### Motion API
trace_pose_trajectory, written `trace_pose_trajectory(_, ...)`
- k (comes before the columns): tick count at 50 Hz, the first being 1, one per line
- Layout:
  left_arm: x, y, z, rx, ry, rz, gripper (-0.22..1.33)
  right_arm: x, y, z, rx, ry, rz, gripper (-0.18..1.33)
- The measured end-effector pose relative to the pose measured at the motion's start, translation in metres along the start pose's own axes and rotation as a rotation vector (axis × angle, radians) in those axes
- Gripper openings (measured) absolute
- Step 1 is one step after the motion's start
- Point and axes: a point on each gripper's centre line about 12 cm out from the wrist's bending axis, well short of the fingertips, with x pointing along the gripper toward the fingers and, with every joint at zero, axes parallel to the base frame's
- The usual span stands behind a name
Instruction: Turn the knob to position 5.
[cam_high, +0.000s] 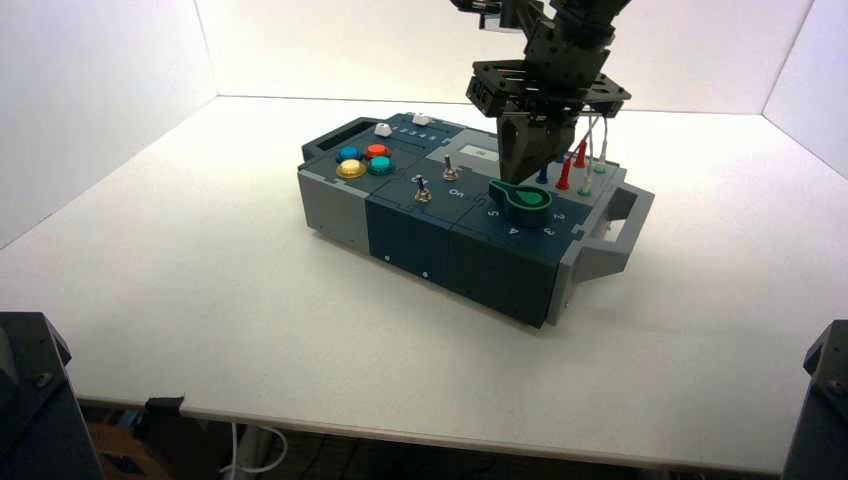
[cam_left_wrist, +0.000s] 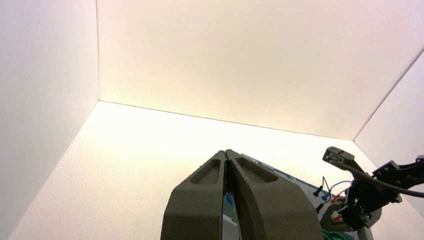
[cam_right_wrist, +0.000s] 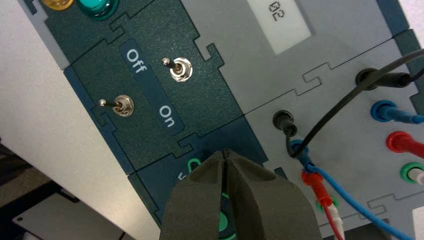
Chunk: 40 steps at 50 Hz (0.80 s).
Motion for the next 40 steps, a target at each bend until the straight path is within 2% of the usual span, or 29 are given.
trace_pose_trajectory(40, -0.0029, -0.0004, 0.0011, 0.002, -0.018, -0.004, -0.17, -0.0022, 0.0068, -0.0018, -0.003, 0.007, 0.015, -0.14)
